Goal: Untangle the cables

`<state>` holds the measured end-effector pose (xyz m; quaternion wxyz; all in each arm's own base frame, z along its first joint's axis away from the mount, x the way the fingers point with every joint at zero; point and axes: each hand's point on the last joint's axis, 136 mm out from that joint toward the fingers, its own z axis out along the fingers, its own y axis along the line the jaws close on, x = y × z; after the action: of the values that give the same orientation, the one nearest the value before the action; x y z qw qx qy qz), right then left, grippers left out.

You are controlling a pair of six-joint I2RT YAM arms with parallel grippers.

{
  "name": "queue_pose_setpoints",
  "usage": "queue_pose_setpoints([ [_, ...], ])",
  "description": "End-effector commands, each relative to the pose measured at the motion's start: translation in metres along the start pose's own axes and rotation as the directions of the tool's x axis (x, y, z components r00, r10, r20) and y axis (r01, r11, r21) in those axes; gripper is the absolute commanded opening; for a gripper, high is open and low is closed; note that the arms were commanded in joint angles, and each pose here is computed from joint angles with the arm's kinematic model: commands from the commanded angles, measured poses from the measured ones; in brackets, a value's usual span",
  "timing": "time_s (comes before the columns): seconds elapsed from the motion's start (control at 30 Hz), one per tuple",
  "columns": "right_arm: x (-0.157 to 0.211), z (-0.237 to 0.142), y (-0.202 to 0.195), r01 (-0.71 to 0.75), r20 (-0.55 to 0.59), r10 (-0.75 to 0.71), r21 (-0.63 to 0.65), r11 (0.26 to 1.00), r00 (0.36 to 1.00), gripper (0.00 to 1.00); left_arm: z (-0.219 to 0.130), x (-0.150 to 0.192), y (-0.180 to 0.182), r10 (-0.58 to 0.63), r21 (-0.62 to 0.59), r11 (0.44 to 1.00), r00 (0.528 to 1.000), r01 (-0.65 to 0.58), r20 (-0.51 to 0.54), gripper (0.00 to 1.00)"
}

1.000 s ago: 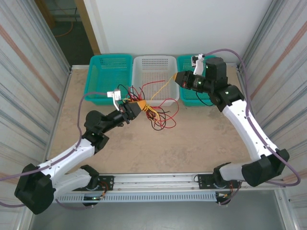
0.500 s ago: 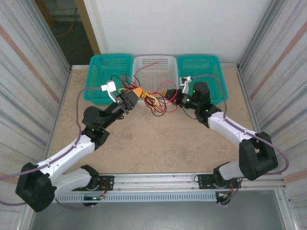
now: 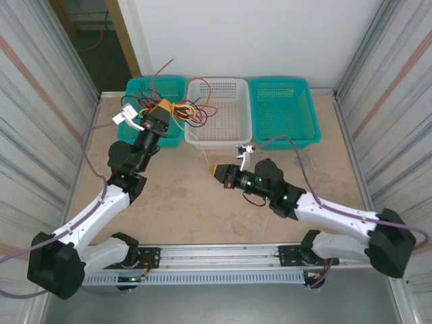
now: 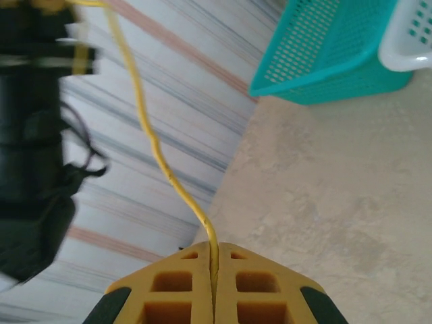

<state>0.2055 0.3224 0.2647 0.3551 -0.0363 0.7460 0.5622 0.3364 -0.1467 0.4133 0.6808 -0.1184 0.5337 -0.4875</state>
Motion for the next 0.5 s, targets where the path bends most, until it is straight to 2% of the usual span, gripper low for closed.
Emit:
queue_pose_setpoints([
  [0.0, -0.019, -0.030, 0.020, 0.116, 0.075, -0.121, 0.077, 0.990, 0.990, 0.00, -0.005, -0.029, 0.014, 0.037, -0.043, 0.999, 0.992, -0.032, 0.120, 0.00],
  [0.07, -0.036, -0.048, 0.045, 0.165, 0.116, -0.172, 0.067, 0.984, 0.978, 0.00, -0.006, -0.016, 0.034, 0.045, -0.092, 0.995, 0.996, -0.038, 0.079, 0.00],
  [0.3, -0.108, -0.090, 0.121, 0.362, 0.232, -0.374, 0.094, 0.927, 0.898, 0.00, -0.015, 0.037, 0.064, 0.030, -0.117, 0.992, 0.995, -0.041, -0.094, 0.00],
  [0.47, -0.170, -0.106, 0.147, 0.433, 0.263, -0.475, 0.203, 0.878, 0.840, 0.00, -0.024, 0.086, 0.048, -0.018, -0.011, 1.000, 0.949, 0.015, -0.314, 0.00],
])
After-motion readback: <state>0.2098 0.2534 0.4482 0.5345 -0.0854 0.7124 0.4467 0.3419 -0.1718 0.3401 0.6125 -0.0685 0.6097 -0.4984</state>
